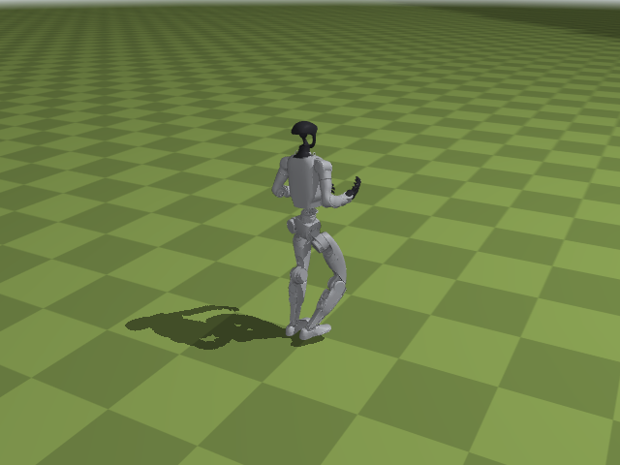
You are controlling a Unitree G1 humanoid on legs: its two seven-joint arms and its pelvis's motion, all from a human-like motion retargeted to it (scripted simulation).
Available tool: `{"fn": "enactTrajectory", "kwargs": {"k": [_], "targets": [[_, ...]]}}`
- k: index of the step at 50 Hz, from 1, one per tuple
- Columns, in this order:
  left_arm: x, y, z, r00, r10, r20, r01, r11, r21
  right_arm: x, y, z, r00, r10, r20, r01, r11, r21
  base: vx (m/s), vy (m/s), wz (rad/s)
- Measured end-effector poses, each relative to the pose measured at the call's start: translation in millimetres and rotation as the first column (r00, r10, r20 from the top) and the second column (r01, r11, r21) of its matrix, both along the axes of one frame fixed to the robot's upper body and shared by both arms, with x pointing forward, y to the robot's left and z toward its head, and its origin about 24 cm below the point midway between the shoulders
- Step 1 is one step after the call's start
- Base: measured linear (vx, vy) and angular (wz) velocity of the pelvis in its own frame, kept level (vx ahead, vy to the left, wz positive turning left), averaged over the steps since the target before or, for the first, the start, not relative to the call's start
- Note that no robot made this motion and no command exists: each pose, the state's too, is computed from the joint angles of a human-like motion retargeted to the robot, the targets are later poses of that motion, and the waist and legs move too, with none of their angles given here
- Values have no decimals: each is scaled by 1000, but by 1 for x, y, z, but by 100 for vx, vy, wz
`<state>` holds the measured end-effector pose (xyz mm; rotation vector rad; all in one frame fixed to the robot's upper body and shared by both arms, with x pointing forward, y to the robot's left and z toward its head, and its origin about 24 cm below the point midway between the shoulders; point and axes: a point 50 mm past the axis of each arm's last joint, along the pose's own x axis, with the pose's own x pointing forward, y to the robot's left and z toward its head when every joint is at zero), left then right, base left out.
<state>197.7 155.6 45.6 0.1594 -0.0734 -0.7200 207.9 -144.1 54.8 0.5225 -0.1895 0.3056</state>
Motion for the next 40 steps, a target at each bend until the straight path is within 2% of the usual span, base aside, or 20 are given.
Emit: {"fn": "enactTrajectory", "kwargs": {"k": [10,17,28,40], "targets": [[-17,23,-20,986,32,-164,-31,999,10,-16,-6,-30,987,7,-159,-4,1000,18,-1,-5,30],[-23,33,-32,966,104,-238,-110,994,-10,-21,-3,-37,977,13,-213,-4,999,41,-2,-12,10],[-18,34,-39,951,179,-253,-189,982,-17,-18,11,-30,981,71,-180,-62,997,53,-2,-12,0],[-10,32,-35,954,205,-221,-217,976,-32,-16,9,-19,989,76,-128,-82,996,-47,0,-7,52]]}}
